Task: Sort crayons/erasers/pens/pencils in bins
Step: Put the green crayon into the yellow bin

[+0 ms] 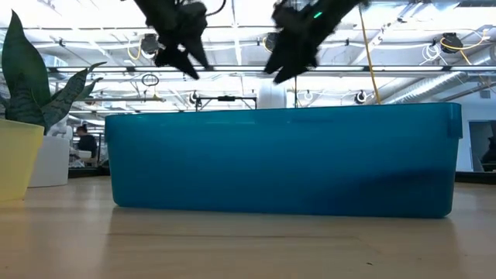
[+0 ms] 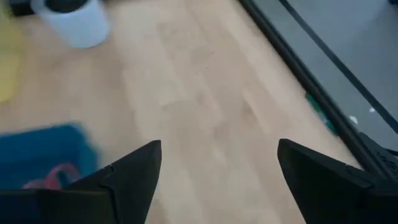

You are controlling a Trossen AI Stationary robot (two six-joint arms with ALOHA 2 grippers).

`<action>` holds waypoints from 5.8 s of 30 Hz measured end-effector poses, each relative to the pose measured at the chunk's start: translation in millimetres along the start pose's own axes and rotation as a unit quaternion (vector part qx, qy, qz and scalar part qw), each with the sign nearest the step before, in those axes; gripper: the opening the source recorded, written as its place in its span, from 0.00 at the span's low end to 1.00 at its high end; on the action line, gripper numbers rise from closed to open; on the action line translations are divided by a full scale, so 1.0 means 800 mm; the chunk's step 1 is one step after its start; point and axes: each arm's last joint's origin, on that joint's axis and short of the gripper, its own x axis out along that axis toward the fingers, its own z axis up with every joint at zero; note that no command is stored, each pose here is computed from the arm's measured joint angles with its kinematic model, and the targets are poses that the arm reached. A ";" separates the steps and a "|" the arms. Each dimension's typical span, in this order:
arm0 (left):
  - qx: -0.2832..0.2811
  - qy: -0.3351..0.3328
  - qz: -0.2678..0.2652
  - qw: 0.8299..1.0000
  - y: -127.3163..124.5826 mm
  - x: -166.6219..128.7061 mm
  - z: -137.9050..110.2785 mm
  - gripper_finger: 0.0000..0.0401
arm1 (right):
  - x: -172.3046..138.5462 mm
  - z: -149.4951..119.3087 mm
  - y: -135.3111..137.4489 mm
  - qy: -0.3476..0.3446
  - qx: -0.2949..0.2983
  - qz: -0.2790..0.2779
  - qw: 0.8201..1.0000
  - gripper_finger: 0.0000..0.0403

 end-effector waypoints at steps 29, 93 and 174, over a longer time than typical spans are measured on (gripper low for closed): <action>0.005 0.013 0.046 0.999 0.105 -0.044 0.000 0.58 | 0.275 0.017 -0.222 0.193 0.421 -0.074 0.883 0.75; 0.267 0.098 0.066 0.956 0.155 0.183 0.018 0.58 | -0.146 0.137 -0.094 -0.076 -0.090 0.051 0.992 0.75; 0.205 -0.056 -0.087 0.973 0.093 0.255 -0.135 0.15 | -0.185 0.111 -0.040 -0.087 0.050 0.127 0.987 0.75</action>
